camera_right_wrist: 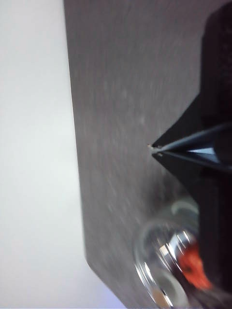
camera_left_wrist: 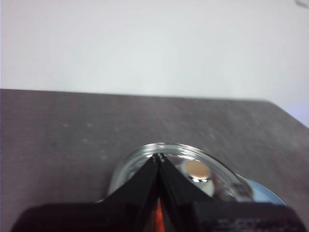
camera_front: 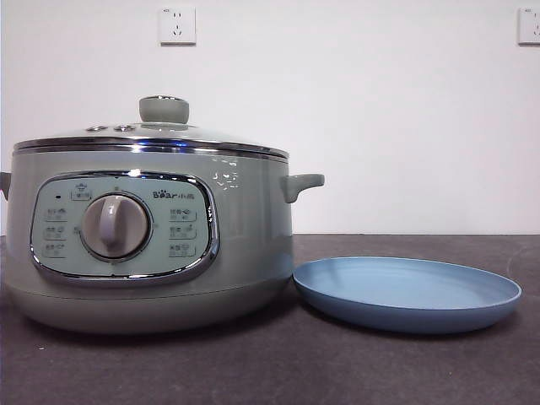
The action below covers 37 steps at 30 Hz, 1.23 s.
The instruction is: Take the pumpkin out from the steamer,put the pumpkin in the blue plate,close the lid
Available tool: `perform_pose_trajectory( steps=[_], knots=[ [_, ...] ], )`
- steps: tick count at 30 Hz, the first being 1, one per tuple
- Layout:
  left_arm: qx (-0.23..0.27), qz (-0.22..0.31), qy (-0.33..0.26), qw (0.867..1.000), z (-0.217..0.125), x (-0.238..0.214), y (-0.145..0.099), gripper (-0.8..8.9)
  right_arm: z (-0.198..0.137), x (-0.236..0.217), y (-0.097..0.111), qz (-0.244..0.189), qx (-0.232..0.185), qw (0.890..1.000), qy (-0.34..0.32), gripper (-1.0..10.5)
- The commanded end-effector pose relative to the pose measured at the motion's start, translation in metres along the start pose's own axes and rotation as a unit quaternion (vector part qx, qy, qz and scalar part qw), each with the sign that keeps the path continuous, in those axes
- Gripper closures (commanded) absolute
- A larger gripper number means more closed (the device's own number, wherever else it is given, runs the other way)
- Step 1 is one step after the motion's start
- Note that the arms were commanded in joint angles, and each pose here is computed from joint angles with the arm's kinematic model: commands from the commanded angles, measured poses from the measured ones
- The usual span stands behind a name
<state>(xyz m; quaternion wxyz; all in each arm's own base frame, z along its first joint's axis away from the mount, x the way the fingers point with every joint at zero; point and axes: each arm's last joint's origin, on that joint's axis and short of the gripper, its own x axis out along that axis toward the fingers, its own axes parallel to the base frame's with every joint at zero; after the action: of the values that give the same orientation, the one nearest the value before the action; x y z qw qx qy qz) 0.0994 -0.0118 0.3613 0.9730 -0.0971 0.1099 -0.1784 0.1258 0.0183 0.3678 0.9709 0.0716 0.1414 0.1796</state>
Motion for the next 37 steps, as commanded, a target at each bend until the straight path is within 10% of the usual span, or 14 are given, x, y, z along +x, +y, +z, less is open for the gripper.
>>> perform_pose_trajectory(
  steps=[1, 6, 12, 21, 37],
  knots=[
    [0.023, -0.042, 0.034, 0.998, 0.018, 0.011, -0.001, 8.17, 0.006, 0.005, 0.003, 0.069, -0.038, 0.997, 0.01, 9.5],
    [0.014, -0.108, 0.077, 0.991, 0.036, 0.032, 0.0, 7.87, 0.005, 0.016, 0.003, 0.145, -0.029, 0.988, 0.035, 9.0],
    [-0.001, -0.123, 0.107, 0.987, 0.035, 0.052, 0.002, 3.33, 0.003, 0.023, 0.001, 0.143, -0.021, 0.988, 0.049, 4.7],
    [-0.007, -0.16, 0.139, 0.977, 0.028, 0.092, -0.005, 3.43, 0.003, 0.023, 0.001, 0.143, -0.007, 0.988, 0.054, 4.4],
    [0.071, -0.072, 0.267, 0.958, -0.025, 0.173, -0.033, 3.44, 0.001, 0.026, 0.0, 0.141, 0.008, 0.988, 0.066, 4.5]
  ],
)
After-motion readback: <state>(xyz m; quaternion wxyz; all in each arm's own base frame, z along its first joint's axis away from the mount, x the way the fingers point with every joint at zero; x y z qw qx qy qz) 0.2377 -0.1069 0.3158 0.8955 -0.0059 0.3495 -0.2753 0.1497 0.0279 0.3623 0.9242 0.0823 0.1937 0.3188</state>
